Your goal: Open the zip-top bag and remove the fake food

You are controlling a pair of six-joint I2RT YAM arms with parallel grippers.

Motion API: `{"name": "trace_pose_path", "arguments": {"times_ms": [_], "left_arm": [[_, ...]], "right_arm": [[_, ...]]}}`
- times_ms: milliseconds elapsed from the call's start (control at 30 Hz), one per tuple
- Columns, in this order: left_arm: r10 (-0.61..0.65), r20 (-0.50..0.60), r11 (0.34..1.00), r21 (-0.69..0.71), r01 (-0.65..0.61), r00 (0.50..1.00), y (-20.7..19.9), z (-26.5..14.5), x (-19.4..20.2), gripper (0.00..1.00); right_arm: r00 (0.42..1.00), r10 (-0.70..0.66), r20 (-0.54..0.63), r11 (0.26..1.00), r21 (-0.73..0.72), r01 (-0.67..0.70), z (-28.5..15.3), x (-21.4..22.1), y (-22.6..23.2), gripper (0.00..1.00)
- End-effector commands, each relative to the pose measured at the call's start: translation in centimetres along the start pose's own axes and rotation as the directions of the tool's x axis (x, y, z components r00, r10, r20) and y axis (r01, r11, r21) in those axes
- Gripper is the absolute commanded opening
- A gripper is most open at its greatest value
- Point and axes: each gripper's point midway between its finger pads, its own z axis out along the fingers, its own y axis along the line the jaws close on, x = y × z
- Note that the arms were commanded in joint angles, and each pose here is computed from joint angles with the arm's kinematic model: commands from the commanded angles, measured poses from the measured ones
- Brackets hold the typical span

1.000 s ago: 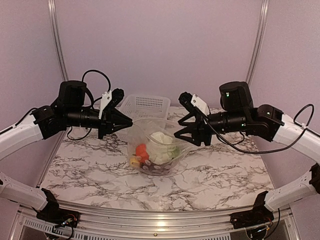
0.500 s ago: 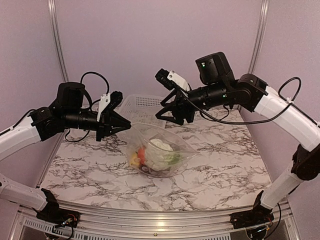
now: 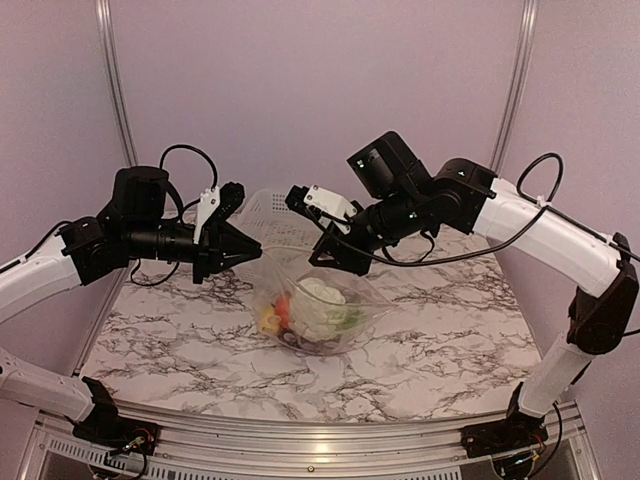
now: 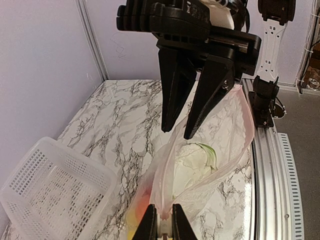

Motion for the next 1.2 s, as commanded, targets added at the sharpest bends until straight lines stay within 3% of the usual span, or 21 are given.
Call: {"name": "trace_pose_path", "arguments": {"times_ms": [0, 67, 267, 367, 500, 633, 867, 1033, 1100, 1167], "left_arm": [[0.010, 0.040, 0.999, -0.032, -0.009, 0.999, 0.3, -0.4, -1.0, 0.00], [-0.013, 0.041, 0.998, -0.062, 0.015, 0.999, 0.9, -0.2, -0.9, 0.03], [-0.131, 0.065, 0.967, -0.213, 0.142, 0.989, 3.6, -0.7, -0.9, 0.67], [-0.226, 0.114, 0.923, -0.293, 0.250, 0.967, 5.0, -1.5, -1.3, 0.83], [-0.386, 0.187, 0.818, -0.385, 0.429, 0.904, 6.7, -3.0, -1.0, 0.98], [-0.475, 0.276, 0.704, -0.451, 0.549, 0.836, 7.6, -4.8, 0.4, 0.99], [-0.548, 0.327, 0.544, -0.560, 0.625, 0.770, 9.2, -6.6, 2.5, 0.99], [-0.614, 0.306, 0.467, -0.602, 0.648, 0.728, 10.4, -5.3, 3.7, 0.99], [-0.631, 0.300, 0.449, -0.612, 0.652, 0.716, 10.9, -4.6, 4.0, 0.99], [-0.641, 0.311, 0.429, -0.613, 0.663, 0.702, 11.4, -4.0, 4.1, 0.99]], "right_arm": [[0.999, 0.036, -0.013, 0.997, 0.065, -0.035, 0.2, -0.7, -1.2, 0.04], [0.998, 0.064, 0.002, 0.996, 0.068, -0.064, -0.2, -1.1, -1.3, 0.00], [0.972, 0.221, 0.080, 0.970, 0.084, -0.228, -2.8, -1.5, -1.8, 0.00], [0.936, 0.318, 0.150, 0.940, 0.076, -0.332, -4.4, -1.9, -1.9, 0.00], [0.863, 0.446, 0.239, 0.880, 0.058, -0.471, -7.0, -2.6, -2.1, 0.00], [0.777, 0.530, 0.340, 0.793, 0.126, -0.596, -10.2, -1.8, -3.8, 0.00], [0.664, 0.561, 0.494, 0.644, 0.244, -0.725, -16.6, 0.3, -7.4, 0.00], [0.648, 0.530, 0.547, 0.484, 0.432, -0.761, -20.9, 3.7, -11.5, 0.00], [0.669, 0.511, 0.540, 0.426, 0.517, -0.743, -22.0, 4.9, -12.7, 0.00], [0.701, 0.494, 0.514, 0.414, 0.570, -0.710, -21.9, 5.6, -13.4, 0.00]]}}
